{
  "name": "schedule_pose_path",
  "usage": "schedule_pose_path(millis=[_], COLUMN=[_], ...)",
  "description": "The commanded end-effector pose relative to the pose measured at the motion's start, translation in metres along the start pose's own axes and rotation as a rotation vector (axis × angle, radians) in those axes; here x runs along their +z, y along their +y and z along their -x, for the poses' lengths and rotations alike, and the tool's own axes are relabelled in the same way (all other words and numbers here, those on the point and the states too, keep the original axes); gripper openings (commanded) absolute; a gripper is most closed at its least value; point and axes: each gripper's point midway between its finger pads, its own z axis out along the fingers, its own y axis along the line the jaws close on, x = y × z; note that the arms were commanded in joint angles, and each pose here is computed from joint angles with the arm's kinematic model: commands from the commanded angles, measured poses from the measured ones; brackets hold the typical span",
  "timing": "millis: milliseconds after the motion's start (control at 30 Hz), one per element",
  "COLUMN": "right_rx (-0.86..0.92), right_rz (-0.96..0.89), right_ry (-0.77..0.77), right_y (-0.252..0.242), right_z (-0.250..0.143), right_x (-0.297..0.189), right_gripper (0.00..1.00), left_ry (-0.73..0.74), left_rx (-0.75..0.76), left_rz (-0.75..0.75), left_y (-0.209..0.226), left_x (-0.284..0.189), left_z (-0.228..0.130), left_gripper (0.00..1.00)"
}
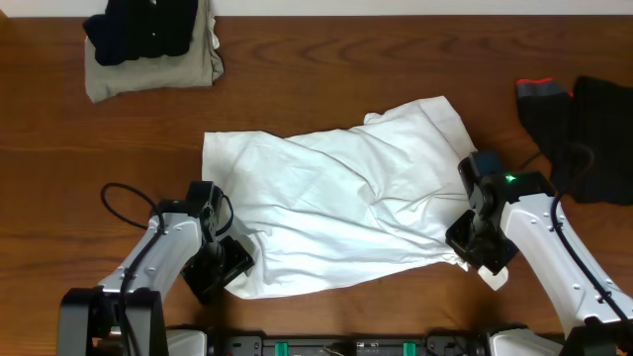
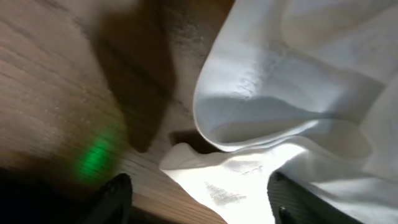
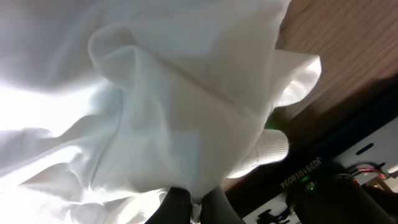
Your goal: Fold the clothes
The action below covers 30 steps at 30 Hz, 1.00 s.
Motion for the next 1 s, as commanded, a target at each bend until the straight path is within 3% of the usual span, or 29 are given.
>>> schedule_pose_path(millis=[0, 367, 567, 700, 967], right_rx=[-0.01, -0.026, -0.025, -0.025, -0.025], right_rz=[0.001, 0.0, 0.003, 0.003, -0.056], right_ry=[-0.025, -0.025, -0.026, -0.028, -0.084], right_y=[0.003, 0.003, 0.003, 0.003, -0.008], right_z=[0.005, 0.005, 0.005, 0.005, 0.014], right_x=[-0.003, -0.003, -0.003, -0.003, -0.007], right_gripper=[0.04, 0.04, 0.04, 0.04, 0.01], left_ry=[-0.002, 0.005, 0.03, 0.052, 0.139], left_rx=[-0.042, -0.048, -0.05, -0.052, -0.086], left_rz=[0.003, -0.114, -0.132, -0.136, -0.051], left_y=[0.002, -0.009, -0.012, -0.012, 0.004], left_x=[0.002, 0.029, 0.03, 0.03, 0.022], left_z=[-0.001, -0.003, -0.007, -0.012, -0.032], left_gripper=[0.76, 0.77, 0.29, 0.07, 0.06])
